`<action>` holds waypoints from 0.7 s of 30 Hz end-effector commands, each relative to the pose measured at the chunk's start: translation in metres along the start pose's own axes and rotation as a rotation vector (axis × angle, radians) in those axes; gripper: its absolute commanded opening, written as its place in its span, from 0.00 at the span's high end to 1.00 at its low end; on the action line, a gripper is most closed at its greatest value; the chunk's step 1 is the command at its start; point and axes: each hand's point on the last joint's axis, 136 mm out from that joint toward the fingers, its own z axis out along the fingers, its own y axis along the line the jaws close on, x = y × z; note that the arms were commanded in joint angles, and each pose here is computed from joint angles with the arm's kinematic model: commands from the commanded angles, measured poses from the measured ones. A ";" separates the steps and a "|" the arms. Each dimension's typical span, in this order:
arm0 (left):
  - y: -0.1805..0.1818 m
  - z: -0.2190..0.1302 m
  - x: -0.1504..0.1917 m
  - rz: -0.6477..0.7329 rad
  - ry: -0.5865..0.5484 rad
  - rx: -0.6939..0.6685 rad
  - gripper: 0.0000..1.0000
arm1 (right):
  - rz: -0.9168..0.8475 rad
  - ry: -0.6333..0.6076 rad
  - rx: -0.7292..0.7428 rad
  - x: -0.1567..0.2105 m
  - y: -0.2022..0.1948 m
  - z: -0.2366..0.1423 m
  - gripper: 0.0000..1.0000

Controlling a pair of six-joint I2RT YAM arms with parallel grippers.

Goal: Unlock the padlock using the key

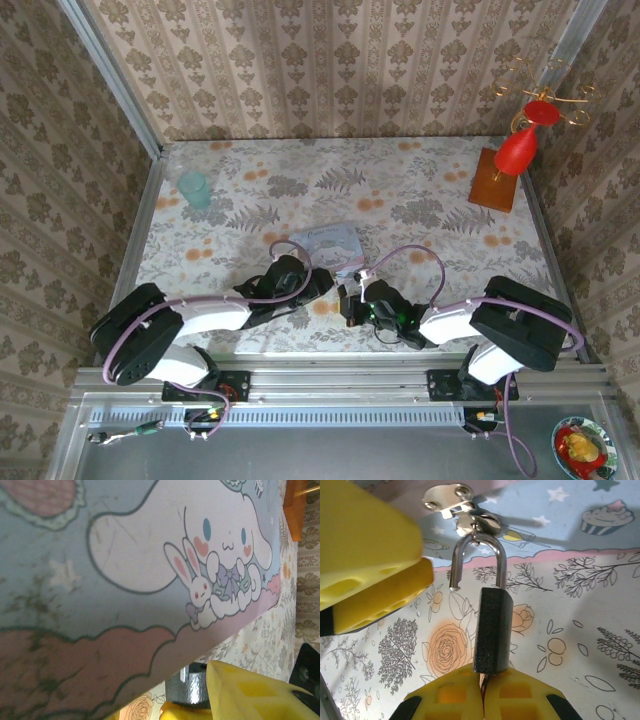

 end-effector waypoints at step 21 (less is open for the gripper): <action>0.012 -0.088 -0.081 0.436 -0.054 -0.215 0.29 | 0.095 -0.014 0.047 -0.033 -0.003 -0.016 0.56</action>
